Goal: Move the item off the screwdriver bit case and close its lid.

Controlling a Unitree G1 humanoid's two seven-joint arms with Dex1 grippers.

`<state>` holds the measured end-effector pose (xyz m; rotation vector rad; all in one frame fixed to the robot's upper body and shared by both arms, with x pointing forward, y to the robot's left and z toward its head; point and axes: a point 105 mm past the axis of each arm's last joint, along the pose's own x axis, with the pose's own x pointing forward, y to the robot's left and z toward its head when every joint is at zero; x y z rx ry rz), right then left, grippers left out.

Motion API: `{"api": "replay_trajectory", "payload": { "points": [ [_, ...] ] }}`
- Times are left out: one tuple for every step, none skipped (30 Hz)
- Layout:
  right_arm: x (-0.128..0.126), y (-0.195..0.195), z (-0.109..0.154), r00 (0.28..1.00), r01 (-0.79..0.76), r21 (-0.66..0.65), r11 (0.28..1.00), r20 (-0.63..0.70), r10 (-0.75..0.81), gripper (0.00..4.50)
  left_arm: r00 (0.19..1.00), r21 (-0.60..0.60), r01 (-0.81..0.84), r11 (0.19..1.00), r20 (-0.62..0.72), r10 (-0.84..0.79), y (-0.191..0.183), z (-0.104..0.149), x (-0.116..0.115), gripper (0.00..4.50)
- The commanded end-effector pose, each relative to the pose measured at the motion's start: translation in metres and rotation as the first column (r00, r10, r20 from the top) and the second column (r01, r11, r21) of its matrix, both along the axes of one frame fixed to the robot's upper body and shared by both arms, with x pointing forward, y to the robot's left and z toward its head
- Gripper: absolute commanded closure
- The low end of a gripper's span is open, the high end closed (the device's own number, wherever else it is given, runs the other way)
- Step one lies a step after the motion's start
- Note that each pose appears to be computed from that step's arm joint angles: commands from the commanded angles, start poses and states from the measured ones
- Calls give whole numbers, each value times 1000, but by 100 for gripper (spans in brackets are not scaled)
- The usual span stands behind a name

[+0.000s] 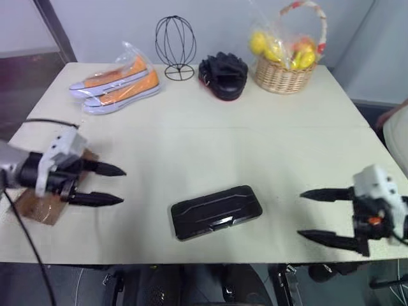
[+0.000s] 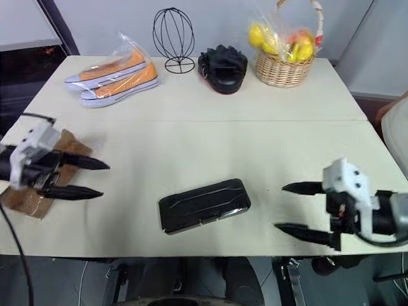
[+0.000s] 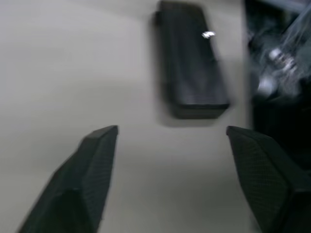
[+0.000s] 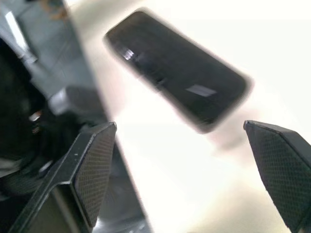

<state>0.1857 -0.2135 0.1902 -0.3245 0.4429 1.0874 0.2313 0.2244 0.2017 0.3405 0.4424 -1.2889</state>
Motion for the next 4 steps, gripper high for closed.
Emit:
{"api": "replay_trajectory", "payload": {
  "points": [
    [0,-4,9,1000,-30,18,999,3,30,0,996,-39,-64,997,65,66,-4,14,-8,80],
    [1,-4,8,999,-32,17,999,2,32,0,994,-46,-83,995,62,86,-4,13,-8,80],
    [3,-3,7,999,-37,13,999,11,36,0,993,-52,-97,994,67,101,-4,12,-8,80],
    [7,-1,5,999,-38,11,999,18,38,0,990,-51,-115,992,76,119,-4,9,-6,80]
  ]
}}
